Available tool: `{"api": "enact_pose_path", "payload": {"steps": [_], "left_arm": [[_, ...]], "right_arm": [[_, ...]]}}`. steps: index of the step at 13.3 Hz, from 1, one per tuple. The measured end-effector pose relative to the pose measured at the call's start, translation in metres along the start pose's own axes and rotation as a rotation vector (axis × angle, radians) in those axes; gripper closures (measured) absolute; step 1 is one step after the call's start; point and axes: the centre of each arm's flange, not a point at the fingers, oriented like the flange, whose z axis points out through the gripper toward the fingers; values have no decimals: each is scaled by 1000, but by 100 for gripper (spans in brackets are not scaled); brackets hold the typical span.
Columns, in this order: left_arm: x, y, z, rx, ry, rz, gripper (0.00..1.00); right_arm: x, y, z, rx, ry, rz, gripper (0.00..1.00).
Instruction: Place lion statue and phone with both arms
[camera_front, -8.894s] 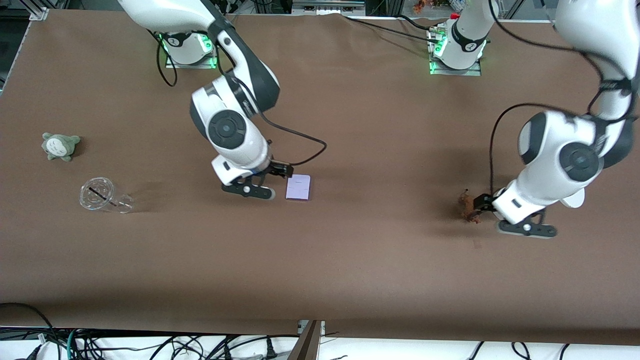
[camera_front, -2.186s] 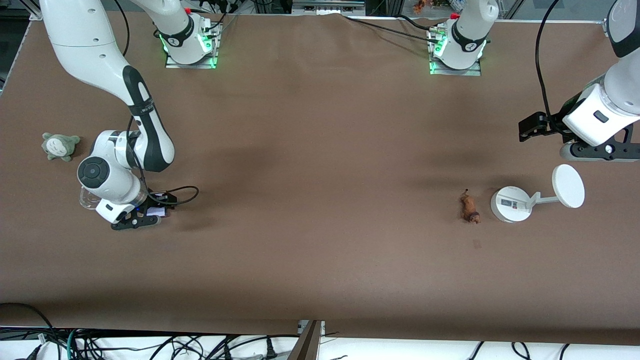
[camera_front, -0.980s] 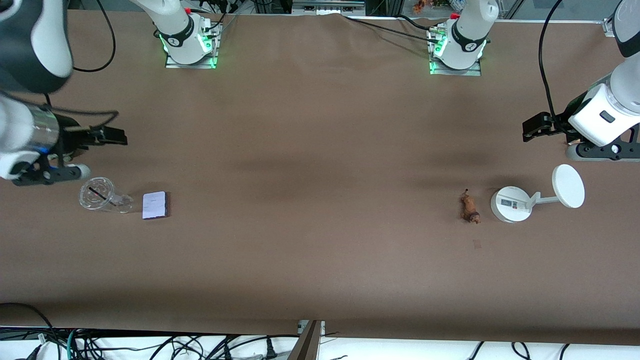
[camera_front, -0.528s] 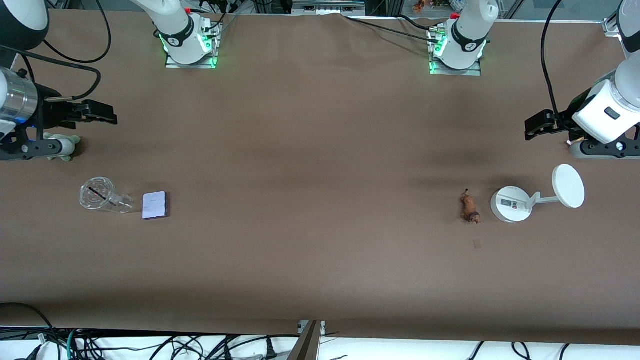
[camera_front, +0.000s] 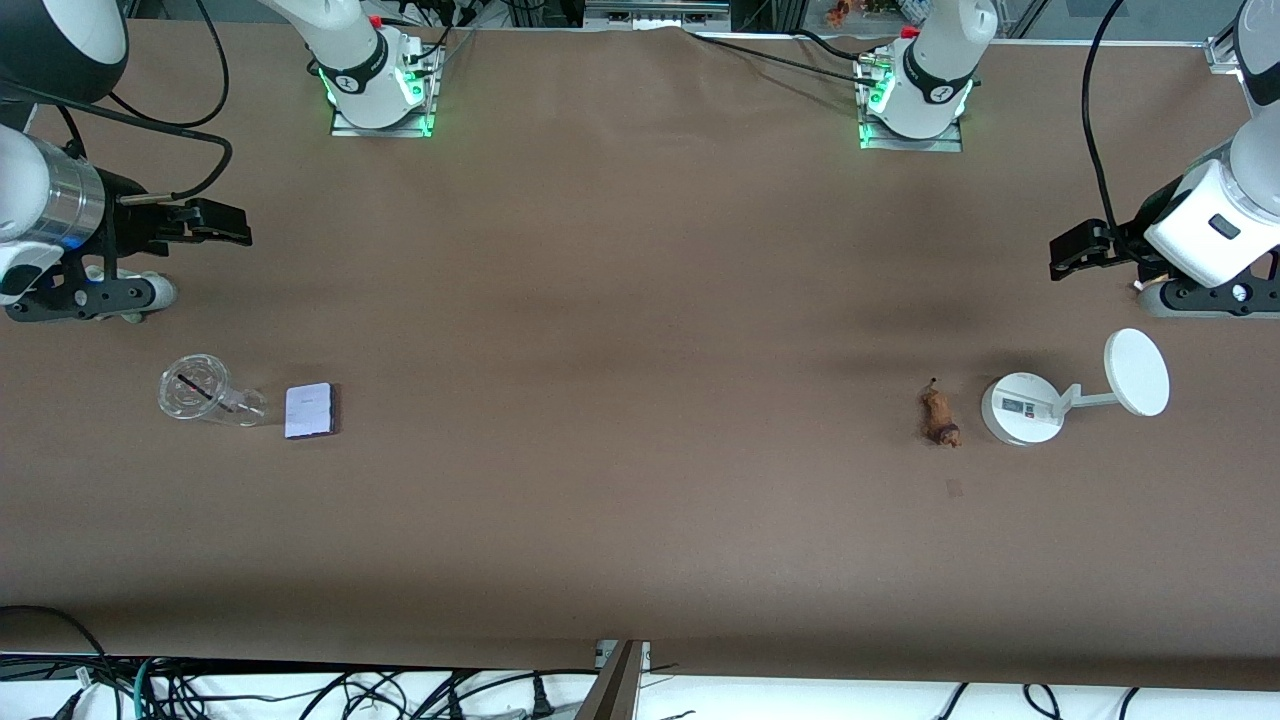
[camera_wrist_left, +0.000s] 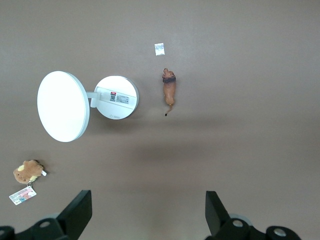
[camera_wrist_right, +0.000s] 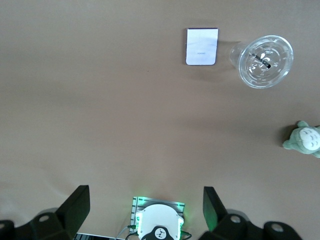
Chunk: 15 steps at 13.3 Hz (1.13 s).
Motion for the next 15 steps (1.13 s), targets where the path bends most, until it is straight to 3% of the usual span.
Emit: {"api": "enact_pose_path", "payload": {"steps": [2, 5, 9, 15], "left_arm": [[0, 0, 0, 0, 0, 0, 0], [-1, 0, -4, 0, 7, 0, 0], [-9, 0, -16, -1, 27, 1, 0], [-13, 0, -23, -2, 37, 0, 0]], "right_arm": [[-7, -3, -1, -29, 14, -14, 0], [-27, 1, -3, -32, 106, -21, 0], [-66, 13, -11, -24, 173, -1, 0], [-72, 13, -9, -25, 188, 1, 0]]}}
